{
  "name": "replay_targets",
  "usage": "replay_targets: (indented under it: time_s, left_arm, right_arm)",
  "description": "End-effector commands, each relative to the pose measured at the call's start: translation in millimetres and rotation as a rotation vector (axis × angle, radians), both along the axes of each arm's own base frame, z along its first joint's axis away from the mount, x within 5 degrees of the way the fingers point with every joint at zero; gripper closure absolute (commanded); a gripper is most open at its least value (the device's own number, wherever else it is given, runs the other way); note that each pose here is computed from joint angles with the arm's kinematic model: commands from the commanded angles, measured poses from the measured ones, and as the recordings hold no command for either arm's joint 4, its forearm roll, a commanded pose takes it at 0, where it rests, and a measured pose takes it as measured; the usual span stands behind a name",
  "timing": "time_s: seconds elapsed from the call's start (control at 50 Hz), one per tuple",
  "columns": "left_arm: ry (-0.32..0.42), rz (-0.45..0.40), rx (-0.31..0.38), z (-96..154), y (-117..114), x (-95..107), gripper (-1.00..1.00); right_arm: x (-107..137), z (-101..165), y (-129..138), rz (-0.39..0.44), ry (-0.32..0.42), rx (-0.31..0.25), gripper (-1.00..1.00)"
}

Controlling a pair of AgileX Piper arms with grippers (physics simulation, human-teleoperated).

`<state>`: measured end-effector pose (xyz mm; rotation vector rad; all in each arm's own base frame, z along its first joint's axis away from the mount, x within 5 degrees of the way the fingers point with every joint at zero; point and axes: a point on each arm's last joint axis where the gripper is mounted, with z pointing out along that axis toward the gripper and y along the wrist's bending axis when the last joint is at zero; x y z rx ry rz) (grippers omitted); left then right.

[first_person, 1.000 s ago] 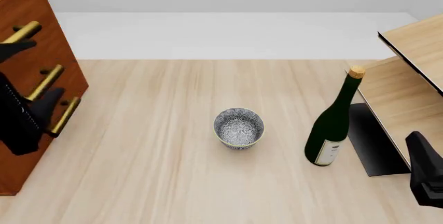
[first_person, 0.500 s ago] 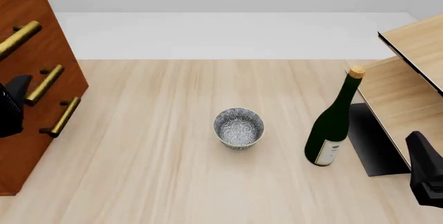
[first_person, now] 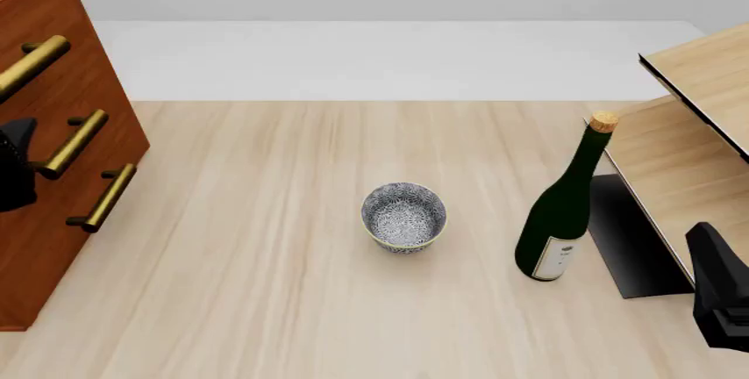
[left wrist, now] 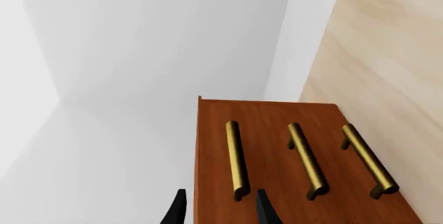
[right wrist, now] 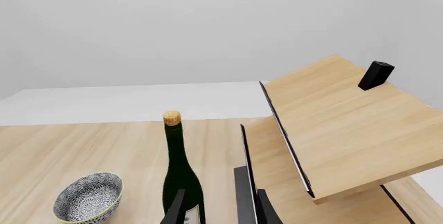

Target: Close the bottom drawer of the cabinet and open the top drawer.

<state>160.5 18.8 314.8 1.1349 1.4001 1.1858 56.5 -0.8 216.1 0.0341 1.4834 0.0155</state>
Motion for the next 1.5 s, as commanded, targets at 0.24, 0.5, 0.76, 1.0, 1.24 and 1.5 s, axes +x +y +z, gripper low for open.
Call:
replay_targets:
  time_s: [0.24,0.5,0.76,1.0,1.24,1.5]
  left_arm:
    - [0.020,0.055,0.006,-10,12,17,-1.00]
    - [0.033,0.084,0.008,-17,19,26,-1.00]
    - [0.042,0.097,0.006,-22,24,35,-1.00]
    - [0.049,0.111,0.017,-28,29,42,-1.00]
    - [0.038,0.134,0.025,-23,35,46,-1.00]
    - [0.037,0.145,0.026,-22,39,53,-1.00]
  right_arm:
    - [1,0,0,-0.002,0.000,-0.003,-1.00]
    - [0,0,0,-0.002,0.000,-0.002,-1.00]
    - [1,0,0,-0.004,0.000,-0.004,-1.00]
    - [2,0,0,-0.003,0.000,-0.008,-1.00]
    - [0,0,0,-0.001,0.000,-0.007,-1.00]
    - [0,0,0,-0.001,0.000,-0.006,-1.00]
